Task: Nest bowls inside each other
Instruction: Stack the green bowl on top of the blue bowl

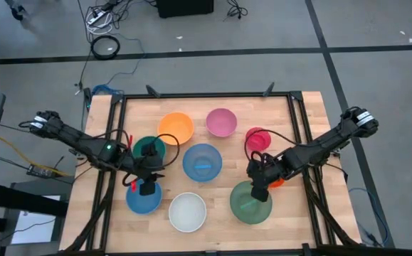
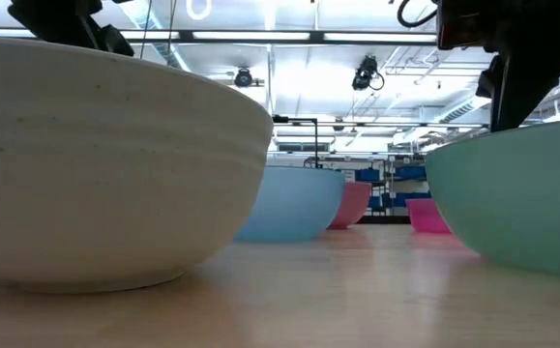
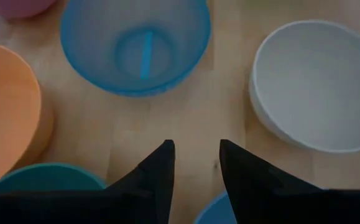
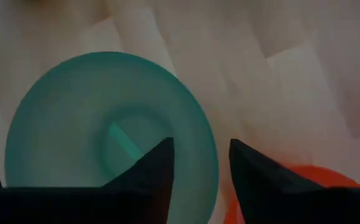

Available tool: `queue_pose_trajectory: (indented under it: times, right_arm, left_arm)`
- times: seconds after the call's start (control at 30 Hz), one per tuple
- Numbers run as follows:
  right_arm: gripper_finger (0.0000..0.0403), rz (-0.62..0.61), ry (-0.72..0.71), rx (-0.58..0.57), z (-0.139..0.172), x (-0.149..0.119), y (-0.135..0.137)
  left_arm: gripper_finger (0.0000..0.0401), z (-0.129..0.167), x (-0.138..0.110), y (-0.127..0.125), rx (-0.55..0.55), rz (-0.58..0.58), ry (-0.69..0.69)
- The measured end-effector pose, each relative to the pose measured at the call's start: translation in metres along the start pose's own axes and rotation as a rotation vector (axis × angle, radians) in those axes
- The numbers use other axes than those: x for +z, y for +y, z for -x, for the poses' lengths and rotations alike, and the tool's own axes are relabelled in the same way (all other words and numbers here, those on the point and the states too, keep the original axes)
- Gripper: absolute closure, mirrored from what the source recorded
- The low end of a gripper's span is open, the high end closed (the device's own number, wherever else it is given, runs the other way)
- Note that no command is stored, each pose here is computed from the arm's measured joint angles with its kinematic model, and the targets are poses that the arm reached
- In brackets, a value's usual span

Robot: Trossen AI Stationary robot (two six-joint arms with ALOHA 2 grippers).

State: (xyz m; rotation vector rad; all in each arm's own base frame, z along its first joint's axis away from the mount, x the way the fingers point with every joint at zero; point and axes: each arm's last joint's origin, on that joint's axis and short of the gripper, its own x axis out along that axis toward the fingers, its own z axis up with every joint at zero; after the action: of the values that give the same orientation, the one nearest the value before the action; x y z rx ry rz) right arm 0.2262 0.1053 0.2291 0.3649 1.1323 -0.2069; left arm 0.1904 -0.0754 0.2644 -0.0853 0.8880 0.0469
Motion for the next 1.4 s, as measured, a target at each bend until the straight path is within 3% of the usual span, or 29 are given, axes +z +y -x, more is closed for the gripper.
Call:
queue_pose_trajectory:
  times: [0.27, 0.7, 0.87, 1.1, 1.27, 1.4]
  right_arm:
    - [0.0226, 0.155, 0.06, -0.054, -0.014, -0.003, 0.001]
    - [0.0215, 0.202, 0.146, -0.161, -0.049, -0.006, 0.003]
    - [0.0256, 0.223, 0.151, -0.186, -0.055, -0.004, 0.0]
    - [0.039, 0.267, 0.156, -0.174, -0.053, 0.0, -0.003]
    - [0.0397, 0.264, 0.151, -0.154, -0.05, 0.002, -0.004]
    - [0.0401, 0.273, 0.073, -0.151, -0.029, 0.012, -0.003]
  left_arm:
    - [0.0265, 0.003, -0.004, -0.011, -0.02, 0.039, -0.019]
    - [0.0265, 0.006, -0.007, -0.018, -0.028, 0.054, -0.027]
    - [0.0265, 0.006, -0.007, -0.018, -0.025, 0.055, -0.029]
    - [0.0265, 0.006, -0.007, -0.018, -0.014, 0.058, -0.035]
    - [0.0265, 0.006, -0.007, -0.018, -0.009, 0.061, -0.038]
    - [0.0265, 0.01, -0.003, -0.018, -0.007, 0.065, -0.057]
